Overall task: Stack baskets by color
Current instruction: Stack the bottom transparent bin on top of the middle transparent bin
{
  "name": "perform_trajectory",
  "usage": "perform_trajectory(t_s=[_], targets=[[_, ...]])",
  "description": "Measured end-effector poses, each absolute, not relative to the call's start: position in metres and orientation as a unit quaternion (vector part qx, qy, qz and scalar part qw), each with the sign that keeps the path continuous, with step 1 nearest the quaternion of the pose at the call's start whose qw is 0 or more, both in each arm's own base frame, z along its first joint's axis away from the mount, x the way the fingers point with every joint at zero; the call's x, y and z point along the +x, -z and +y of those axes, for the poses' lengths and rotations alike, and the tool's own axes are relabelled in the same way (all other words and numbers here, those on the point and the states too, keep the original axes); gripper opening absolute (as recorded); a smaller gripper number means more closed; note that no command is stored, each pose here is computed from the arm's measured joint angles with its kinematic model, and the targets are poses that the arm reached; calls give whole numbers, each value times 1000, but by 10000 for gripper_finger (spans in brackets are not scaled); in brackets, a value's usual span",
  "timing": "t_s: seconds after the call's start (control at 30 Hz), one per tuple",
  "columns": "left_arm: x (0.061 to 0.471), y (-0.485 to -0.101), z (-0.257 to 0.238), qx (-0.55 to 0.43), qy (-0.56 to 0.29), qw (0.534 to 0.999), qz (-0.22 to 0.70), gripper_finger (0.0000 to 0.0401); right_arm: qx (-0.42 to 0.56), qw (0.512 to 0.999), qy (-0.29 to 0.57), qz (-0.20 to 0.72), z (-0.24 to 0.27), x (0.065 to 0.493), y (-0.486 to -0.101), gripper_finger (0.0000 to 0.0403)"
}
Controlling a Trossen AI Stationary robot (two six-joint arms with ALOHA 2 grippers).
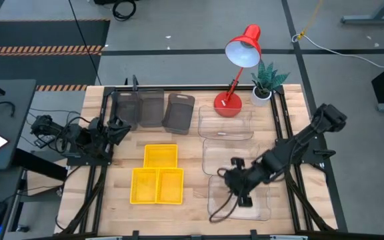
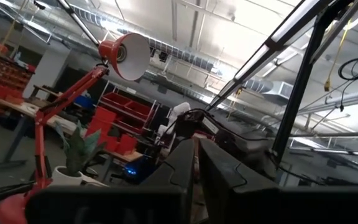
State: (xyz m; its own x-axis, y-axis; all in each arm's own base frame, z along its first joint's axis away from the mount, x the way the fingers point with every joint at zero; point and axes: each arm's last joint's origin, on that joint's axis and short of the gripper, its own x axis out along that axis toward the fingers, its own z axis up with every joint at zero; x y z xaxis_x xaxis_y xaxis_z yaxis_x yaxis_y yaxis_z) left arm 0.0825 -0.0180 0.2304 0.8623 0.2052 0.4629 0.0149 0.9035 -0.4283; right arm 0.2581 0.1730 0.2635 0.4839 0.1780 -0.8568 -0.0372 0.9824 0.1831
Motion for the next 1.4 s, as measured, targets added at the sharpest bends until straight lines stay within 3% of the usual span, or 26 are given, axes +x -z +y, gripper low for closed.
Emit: perform_trajectory(t_s=[0.5,1.0,1.4], targets=[[83,-230,-18,-222,-48,939,-257,33,98,835,-86,535,259,278,-245,171],[86,-224,-20,-230,-46,946,-223,30,79,829,-17,554,276,271,-217,172],[88,-222,-20,-238,-46,947,-212,28,71,807,-9,586,282,265,-199,235]])
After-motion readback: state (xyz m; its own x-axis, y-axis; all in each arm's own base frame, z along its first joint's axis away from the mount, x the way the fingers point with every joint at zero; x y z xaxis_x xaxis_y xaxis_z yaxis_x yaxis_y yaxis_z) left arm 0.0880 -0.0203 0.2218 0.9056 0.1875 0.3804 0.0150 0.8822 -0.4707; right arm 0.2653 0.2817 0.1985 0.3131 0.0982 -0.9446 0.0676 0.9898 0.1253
